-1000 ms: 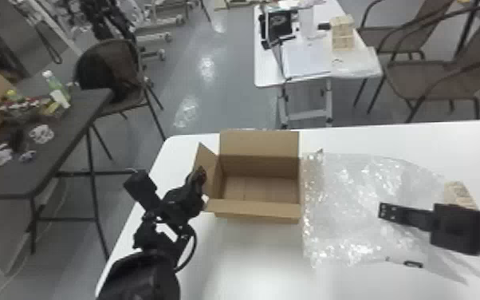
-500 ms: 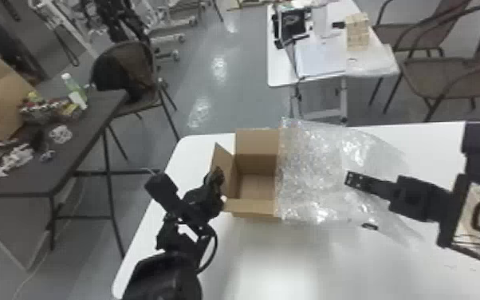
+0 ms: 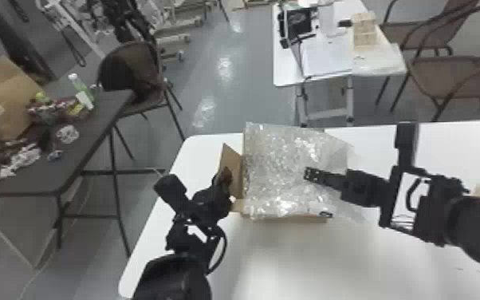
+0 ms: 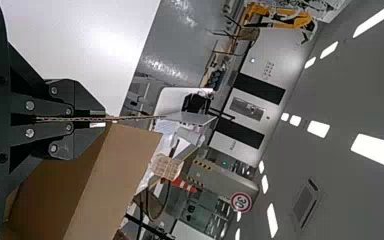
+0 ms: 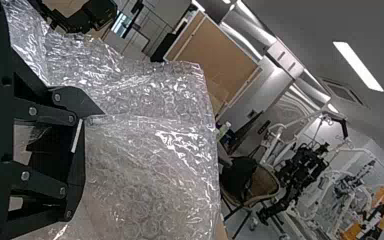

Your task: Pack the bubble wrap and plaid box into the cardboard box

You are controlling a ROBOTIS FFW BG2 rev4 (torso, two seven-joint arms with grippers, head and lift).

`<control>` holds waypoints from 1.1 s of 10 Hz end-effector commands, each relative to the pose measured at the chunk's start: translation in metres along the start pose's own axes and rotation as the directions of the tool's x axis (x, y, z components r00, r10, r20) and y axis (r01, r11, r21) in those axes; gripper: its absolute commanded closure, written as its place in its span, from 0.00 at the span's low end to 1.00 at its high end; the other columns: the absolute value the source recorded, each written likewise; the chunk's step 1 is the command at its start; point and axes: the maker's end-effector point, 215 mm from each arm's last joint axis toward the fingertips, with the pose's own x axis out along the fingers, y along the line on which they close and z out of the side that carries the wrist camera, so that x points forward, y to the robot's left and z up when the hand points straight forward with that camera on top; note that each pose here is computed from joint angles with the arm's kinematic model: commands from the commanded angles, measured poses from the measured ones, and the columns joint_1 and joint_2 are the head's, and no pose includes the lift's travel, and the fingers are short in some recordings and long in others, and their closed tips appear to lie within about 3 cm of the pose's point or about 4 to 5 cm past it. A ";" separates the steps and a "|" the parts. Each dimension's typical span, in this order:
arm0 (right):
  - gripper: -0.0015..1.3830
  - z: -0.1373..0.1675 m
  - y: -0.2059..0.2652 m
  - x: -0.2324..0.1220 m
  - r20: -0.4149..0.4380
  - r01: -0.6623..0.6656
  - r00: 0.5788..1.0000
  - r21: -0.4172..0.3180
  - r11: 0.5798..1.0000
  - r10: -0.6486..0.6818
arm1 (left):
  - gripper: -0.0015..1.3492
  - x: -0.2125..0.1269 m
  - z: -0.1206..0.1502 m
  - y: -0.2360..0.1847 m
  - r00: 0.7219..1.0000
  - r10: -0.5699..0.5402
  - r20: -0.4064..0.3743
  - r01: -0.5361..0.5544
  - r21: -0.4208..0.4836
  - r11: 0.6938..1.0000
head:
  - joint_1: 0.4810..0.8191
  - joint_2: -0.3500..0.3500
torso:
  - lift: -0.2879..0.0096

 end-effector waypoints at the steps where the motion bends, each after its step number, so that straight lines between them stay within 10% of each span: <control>1: 0.88 -0.002 -0.014 0.009 -0.018 0.025 1.000 -0.033 0.999 -0.026 | 0.90 0.001 0.000 0.000 1.000 0.000 -0.001 0.000 -0.001 1.000 | 0.63 1.00 | 0.82; 11: 0.88 0.000 -0.054 0.036 0.042 0.035 0.999 -0.041 0.999 -0.033 | 0.90 0.007 -0.008 -0.018 0.999 -0.036 -0.020 0.035 -0.023 0.999 | 0.63 1.00 | 0.82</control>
